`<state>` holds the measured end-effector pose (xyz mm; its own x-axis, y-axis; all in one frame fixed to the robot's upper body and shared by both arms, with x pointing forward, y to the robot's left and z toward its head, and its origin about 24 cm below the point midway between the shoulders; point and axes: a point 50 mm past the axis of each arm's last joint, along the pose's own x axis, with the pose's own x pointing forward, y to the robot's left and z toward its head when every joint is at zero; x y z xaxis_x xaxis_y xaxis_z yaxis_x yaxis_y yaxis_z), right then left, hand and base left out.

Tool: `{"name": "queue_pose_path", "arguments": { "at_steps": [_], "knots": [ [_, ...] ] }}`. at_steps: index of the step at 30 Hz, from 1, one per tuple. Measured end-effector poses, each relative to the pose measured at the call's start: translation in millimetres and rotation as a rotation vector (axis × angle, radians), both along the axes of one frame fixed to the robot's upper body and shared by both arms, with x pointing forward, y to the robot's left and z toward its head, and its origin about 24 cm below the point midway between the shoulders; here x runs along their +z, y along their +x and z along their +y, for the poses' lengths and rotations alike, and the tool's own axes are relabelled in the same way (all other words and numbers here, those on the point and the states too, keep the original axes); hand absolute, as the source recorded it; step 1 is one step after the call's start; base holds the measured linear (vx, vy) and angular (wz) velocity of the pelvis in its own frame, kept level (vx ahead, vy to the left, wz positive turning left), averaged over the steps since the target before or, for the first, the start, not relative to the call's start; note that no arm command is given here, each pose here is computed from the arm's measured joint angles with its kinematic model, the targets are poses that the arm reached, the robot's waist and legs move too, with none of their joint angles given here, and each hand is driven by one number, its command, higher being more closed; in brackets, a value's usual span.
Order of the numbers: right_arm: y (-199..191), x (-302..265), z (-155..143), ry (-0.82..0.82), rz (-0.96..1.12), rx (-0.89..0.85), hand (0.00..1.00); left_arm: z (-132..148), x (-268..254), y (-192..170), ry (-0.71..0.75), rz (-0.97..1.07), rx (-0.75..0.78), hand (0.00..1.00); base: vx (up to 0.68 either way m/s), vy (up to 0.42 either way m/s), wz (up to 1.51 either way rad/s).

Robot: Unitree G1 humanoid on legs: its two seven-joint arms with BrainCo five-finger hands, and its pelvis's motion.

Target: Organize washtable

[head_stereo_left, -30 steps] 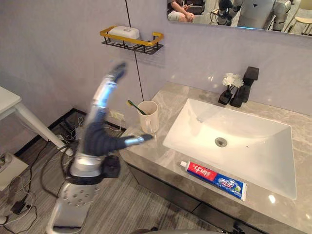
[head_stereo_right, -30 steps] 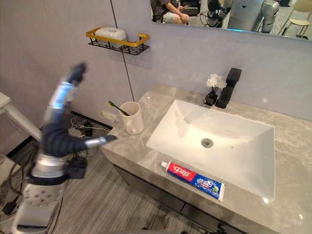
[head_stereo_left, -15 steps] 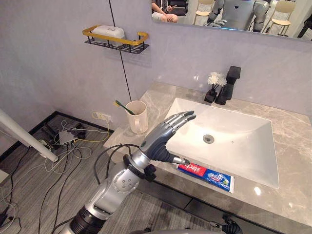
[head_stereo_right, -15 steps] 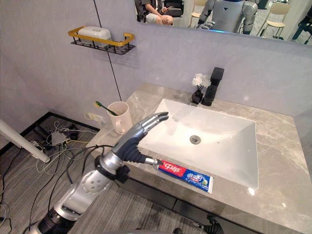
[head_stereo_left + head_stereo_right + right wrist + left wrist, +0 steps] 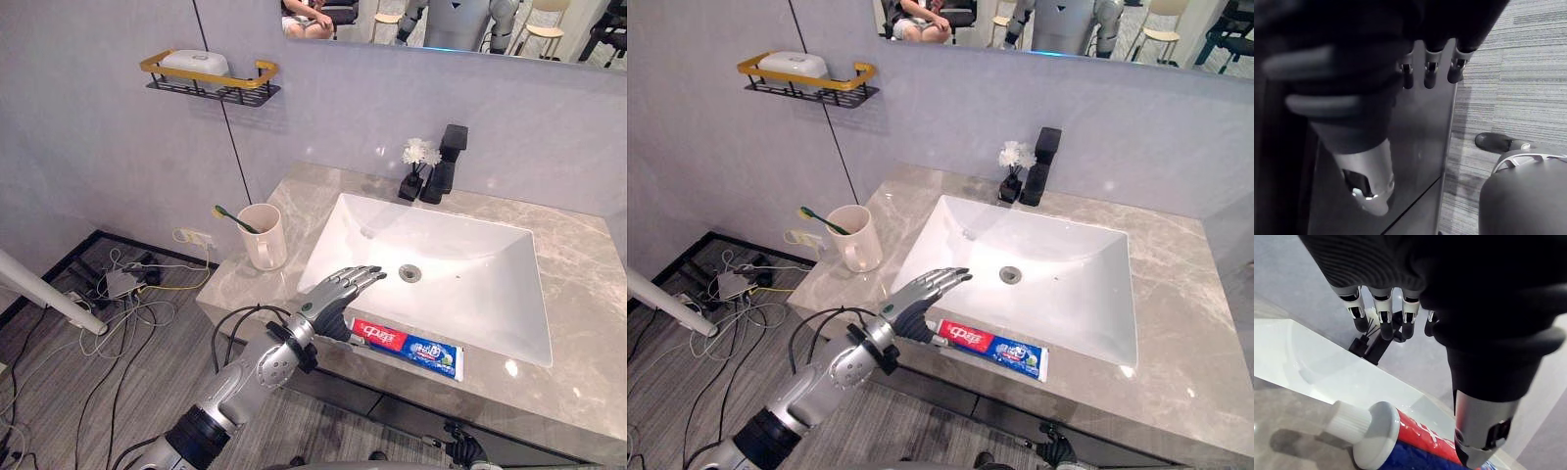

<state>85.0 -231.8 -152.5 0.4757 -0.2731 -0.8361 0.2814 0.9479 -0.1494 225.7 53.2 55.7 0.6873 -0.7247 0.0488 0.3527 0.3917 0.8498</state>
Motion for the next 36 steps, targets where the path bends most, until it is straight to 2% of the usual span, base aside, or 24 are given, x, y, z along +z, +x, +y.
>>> {"name": "queue_pose_path", "arguments": {
  "at_steps": [9,21,36],
  "knots": [
    [4,1,0,-0.004,-0.009,-0.001,0.0,-13,-13,-6,0.042,0.032,-0.045,0.0,0.0,0.01,0.0],
    [12,3,1,-0.004,-0.029,0.005,0.0,-13,-17,-1,0.077,0.026,-0.041,0.0,0.0,0.015,-0.04],
    [16,3,3,0.001,-0.037,0.011,0.0,-10,-16,1,0.055,0.041,-0.027,0.0,0.0,0.016,-0.02]
  ]
}}
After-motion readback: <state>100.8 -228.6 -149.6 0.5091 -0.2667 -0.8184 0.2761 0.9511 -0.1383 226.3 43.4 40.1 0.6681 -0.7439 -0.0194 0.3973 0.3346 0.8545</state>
